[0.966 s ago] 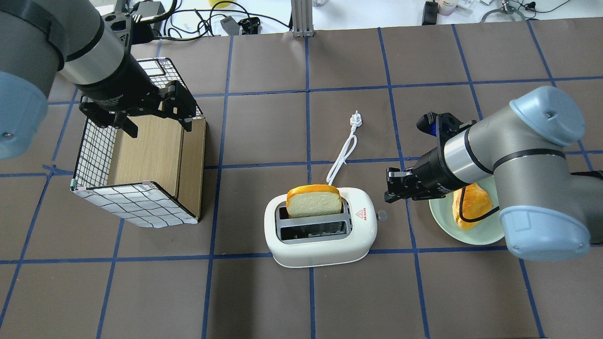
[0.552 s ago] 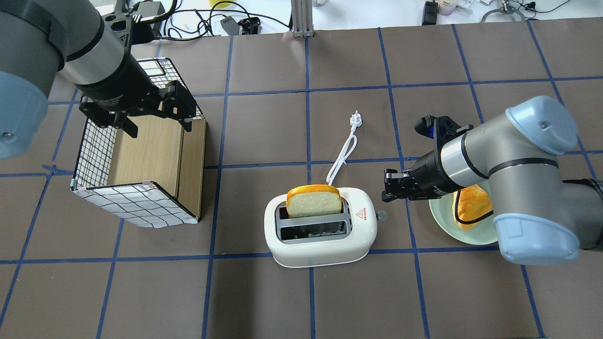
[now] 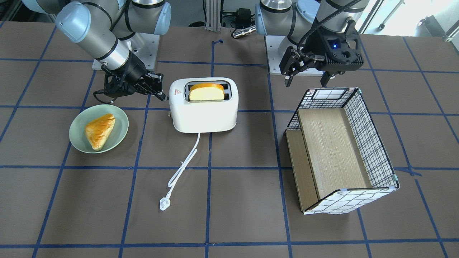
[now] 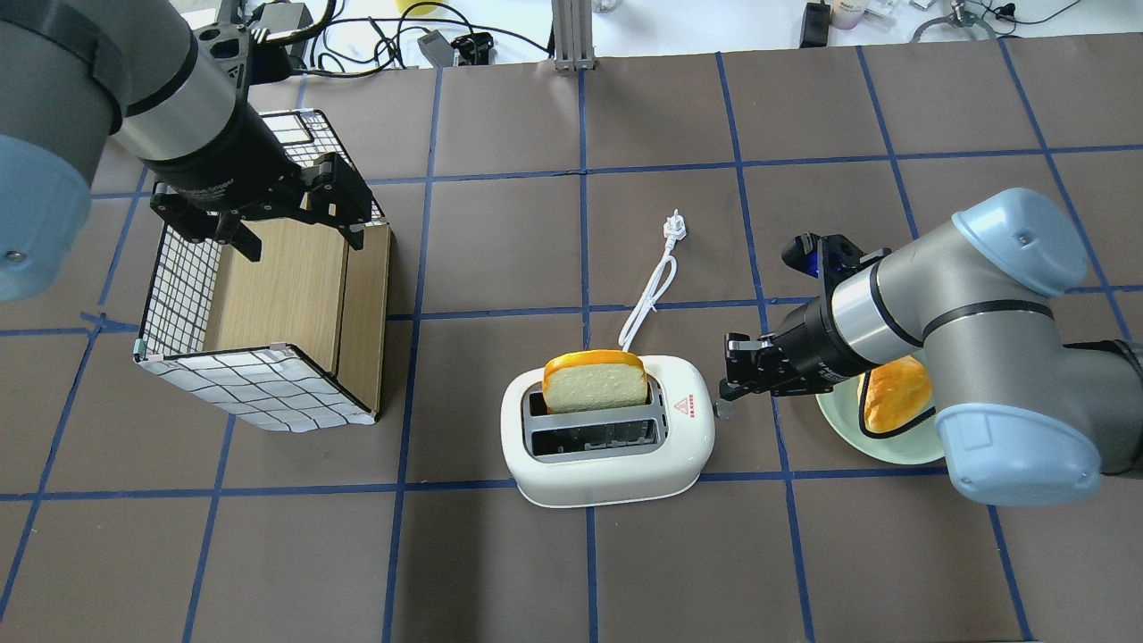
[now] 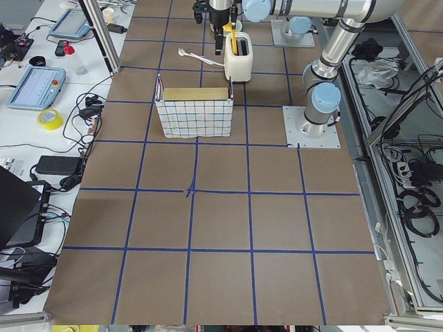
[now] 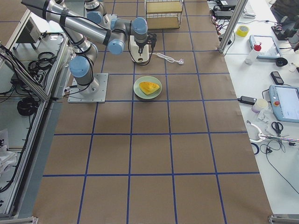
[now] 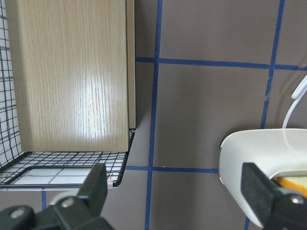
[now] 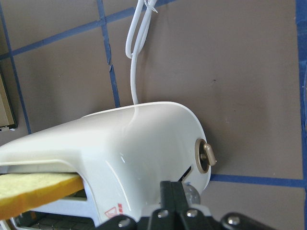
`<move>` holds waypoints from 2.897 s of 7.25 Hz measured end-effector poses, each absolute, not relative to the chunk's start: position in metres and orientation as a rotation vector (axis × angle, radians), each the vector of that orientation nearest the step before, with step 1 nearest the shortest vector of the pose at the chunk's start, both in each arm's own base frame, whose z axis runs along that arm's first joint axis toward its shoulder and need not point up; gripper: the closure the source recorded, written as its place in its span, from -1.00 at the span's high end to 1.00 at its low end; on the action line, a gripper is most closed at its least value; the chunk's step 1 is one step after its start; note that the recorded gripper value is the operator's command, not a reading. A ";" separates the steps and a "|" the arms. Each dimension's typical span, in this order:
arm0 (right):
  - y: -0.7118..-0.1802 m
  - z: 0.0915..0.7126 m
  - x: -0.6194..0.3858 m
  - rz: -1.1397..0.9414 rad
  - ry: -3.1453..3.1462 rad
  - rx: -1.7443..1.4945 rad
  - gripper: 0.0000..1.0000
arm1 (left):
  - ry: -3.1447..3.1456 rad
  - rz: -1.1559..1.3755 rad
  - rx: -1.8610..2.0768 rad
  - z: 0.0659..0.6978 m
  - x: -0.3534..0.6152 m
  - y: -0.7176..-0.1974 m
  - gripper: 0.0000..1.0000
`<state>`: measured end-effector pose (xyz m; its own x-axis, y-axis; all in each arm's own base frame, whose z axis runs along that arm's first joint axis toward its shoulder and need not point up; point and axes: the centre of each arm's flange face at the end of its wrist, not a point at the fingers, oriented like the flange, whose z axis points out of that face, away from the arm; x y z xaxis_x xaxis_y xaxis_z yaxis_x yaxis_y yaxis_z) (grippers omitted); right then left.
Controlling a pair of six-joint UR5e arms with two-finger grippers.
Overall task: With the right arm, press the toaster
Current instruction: 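Move the right gripper toward the toaster's lever, then push the toaster lever down with the right gripper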
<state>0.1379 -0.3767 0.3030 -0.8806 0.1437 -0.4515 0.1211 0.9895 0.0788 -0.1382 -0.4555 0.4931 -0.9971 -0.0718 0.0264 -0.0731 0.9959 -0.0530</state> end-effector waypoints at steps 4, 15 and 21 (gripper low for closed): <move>-0.374 0.300 0.137 0.118 2.675 0.198 -1.00 | -3.115 0.084 0.113 0.493 -0.138 -0.456 1.00; -0.386 0.265 0.136 0.236 2.680 0.202 -1.00 | -3.114 0.083 0.113 0.493 -0.138 -0.455 1.00; -0.390 0.251 0.135 0.283 2.676 0.216 -1.00 | -3.115 0.085 0.113 0.493 -0.138 -0.456 1.00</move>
